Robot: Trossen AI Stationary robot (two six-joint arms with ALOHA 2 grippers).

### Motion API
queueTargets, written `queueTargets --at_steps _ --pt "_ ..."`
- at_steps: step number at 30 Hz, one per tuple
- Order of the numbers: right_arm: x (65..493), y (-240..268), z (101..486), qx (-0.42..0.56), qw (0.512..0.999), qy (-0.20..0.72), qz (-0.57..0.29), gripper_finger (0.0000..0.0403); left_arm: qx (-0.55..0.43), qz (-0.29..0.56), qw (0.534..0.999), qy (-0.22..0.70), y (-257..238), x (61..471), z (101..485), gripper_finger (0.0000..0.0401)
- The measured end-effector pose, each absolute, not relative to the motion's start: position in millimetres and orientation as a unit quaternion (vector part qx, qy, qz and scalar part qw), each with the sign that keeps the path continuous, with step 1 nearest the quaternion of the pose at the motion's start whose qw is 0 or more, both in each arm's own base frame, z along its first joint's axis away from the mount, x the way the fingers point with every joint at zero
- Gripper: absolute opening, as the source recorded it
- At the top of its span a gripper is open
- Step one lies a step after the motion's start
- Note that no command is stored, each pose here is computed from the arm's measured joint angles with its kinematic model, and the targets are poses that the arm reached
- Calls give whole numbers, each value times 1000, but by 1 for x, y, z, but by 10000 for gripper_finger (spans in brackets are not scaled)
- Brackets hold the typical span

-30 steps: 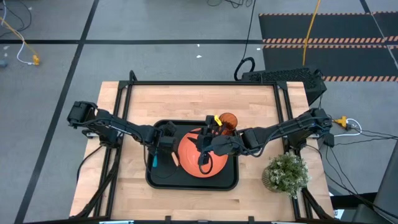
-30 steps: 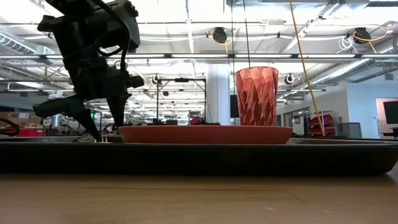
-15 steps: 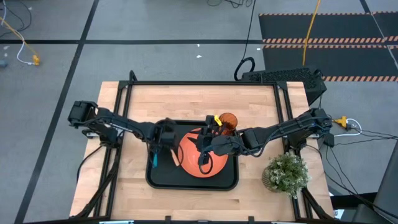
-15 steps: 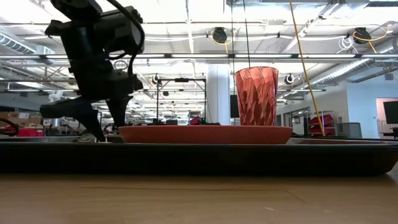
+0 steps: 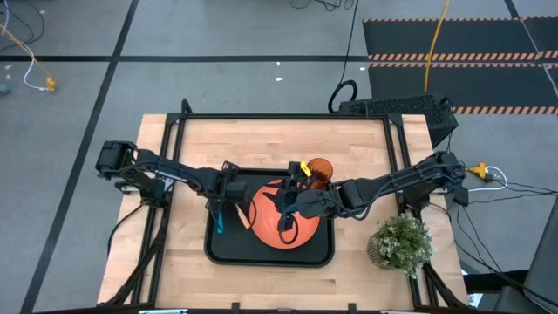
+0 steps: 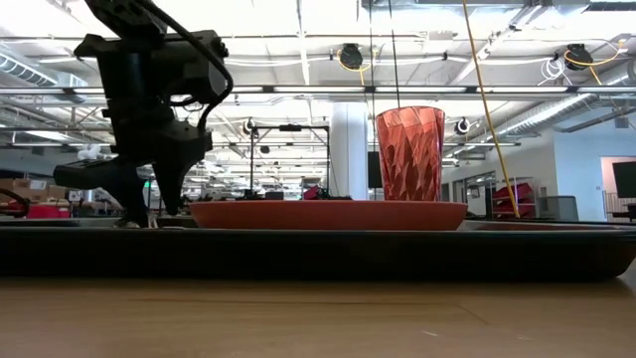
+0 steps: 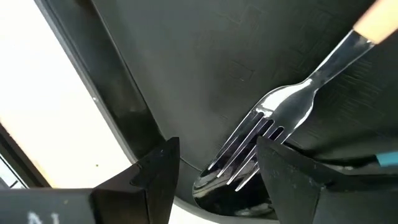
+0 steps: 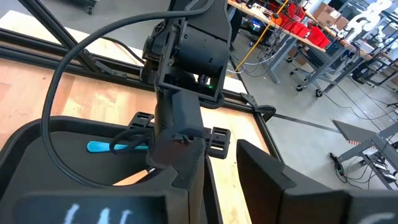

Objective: Pick and place plate/cup/fork/spoon on tray
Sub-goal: Put the pink fork on the black serving tray

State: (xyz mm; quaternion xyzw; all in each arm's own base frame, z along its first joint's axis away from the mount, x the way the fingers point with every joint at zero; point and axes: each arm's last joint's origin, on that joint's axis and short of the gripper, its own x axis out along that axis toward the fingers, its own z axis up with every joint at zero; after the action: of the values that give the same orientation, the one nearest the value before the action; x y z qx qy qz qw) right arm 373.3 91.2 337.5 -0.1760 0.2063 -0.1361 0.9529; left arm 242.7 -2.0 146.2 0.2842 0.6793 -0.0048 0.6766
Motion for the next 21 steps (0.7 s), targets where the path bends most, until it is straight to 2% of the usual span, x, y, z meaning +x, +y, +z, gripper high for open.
queueTargets --at_steps 11,21 --pt "373 91 337 -176 953 206 -137 89 278 7 680 678 -2 243 146 216" --pt "373 91 337 -176 953 206 -137 89 257 23 704 662 8 249 147 216"
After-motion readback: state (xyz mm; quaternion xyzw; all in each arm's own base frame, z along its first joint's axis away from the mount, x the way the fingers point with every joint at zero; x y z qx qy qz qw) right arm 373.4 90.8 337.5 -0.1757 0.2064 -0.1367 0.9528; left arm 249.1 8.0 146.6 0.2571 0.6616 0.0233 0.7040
